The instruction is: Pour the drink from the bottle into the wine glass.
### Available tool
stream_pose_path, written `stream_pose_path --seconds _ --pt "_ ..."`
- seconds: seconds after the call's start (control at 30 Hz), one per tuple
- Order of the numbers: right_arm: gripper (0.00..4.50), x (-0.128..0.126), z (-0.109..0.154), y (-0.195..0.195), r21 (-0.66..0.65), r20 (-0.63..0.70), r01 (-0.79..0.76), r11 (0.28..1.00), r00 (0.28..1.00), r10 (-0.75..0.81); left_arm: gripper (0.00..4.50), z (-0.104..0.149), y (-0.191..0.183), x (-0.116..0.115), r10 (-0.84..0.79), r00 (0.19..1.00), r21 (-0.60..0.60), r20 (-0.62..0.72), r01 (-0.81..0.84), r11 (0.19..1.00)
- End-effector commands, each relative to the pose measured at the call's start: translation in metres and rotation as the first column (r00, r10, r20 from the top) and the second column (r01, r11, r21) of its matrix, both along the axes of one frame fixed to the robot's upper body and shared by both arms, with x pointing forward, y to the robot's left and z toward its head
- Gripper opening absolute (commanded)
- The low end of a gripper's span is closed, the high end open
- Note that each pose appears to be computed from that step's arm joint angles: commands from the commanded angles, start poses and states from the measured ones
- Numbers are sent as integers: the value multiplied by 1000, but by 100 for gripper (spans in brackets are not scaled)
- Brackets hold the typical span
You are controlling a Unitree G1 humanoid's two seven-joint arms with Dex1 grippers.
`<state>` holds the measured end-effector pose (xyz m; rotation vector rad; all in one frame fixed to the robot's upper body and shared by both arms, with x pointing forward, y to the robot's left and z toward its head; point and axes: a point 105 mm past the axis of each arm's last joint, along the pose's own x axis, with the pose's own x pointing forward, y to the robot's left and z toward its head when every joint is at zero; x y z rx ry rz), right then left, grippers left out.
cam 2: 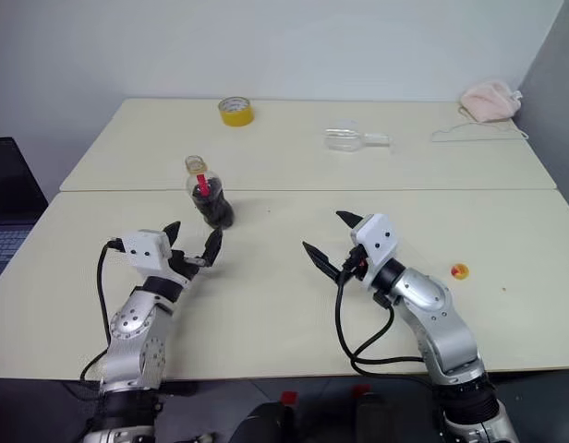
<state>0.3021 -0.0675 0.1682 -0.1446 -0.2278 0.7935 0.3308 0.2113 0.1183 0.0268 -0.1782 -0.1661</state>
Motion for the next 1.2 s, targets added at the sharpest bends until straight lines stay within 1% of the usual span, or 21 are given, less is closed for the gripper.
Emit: stream_pose_path --seconds 0.03,0.2,0.43,0.8,0.97,1.2 --pt "450 1 9 -11 39 54 39 998 998 -41 447 21 -13 -8 -46 997 6 56 46 999" --pt "450 -1 2 -12 40 53 18 999 998 -20 447 23 -20 -12 -84 996 11 38 84 996" --pt "450 -4 -12 -20 25 25 42 999 999 -42 447 23 -33 -18 -145 989 25 20 144 989" --pt "450 -1 -12 -24 24 26 61 998 998 -62 447 23 -42 -20 -185 983 24 7 185 982" --pt "450 5 -18 -39 52 -17 130 990 991 -129 447 23 -44 -24 -199 980 15 2 199 980" --pt "450 3 -22 -43 39 -12 160 986 987 -159 447 23 -41 -24 -185 983 7 3 185 983"
